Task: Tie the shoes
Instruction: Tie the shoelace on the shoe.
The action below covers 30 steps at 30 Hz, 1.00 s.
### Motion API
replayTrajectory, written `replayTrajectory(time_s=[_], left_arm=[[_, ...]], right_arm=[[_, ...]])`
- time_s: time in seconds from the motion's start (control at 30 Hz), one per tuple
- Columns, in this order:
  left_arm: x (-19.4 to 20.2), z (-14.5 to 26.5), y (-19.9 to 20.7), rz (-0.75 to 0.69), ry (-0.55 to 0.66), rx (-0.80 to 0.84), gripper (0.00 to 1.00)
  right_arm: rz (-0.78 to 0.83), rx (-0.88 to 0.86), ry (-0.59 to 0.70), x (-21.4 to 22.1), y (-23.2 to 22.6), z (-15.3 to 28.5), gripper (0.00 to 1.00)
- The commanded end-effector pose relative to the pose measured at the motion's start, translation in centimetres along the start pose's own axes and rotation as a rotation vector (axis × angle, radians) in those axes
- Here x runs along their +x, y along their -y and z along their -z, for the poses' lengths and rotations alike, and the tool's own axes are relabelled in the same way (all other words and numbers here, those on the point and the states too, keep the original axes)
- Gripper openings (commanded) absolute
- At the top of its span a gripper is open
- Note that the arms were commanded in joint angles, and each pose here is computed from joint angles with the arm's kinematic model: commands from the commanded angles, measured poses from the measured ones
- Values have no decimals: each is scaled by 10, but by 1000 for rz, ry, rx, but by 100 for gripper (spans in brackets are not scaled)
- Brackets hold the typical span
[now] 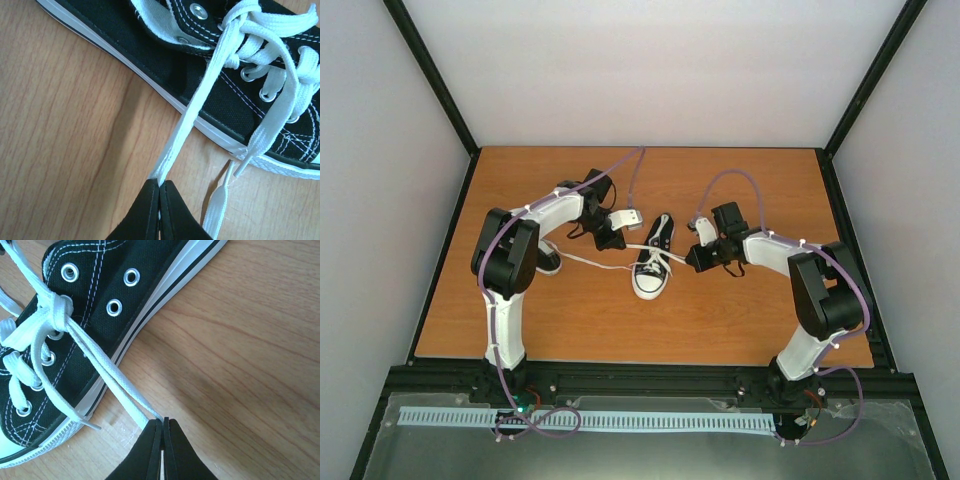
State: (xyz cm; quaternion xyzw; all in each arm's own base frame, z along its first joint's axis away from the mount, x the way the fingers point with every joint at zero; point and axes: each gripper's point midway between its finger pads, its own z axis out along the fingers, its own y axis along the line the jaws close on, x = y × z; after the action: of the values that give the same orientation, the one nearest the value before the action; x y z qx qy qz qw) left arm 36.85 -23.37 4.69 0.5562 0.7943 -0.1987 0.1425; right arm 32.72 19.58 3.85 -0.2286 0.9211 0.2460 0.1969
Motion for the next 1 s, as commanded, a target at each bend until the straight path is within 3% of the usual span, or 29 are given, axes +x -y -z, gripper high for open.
replayTrajectory(time_s=[0.0,0.57,0.97], left_arm=[[16,11,-12,29,-58,-48,1],[24,9,-9,18,-76,-44,1],[10,13,-9,33,-26,-28,1]], right_arm=[[-73,76,-60,21,23,1,3],[-78,75,-59,21,23,2,3],[-73,79,-60,22,24,3,3]])
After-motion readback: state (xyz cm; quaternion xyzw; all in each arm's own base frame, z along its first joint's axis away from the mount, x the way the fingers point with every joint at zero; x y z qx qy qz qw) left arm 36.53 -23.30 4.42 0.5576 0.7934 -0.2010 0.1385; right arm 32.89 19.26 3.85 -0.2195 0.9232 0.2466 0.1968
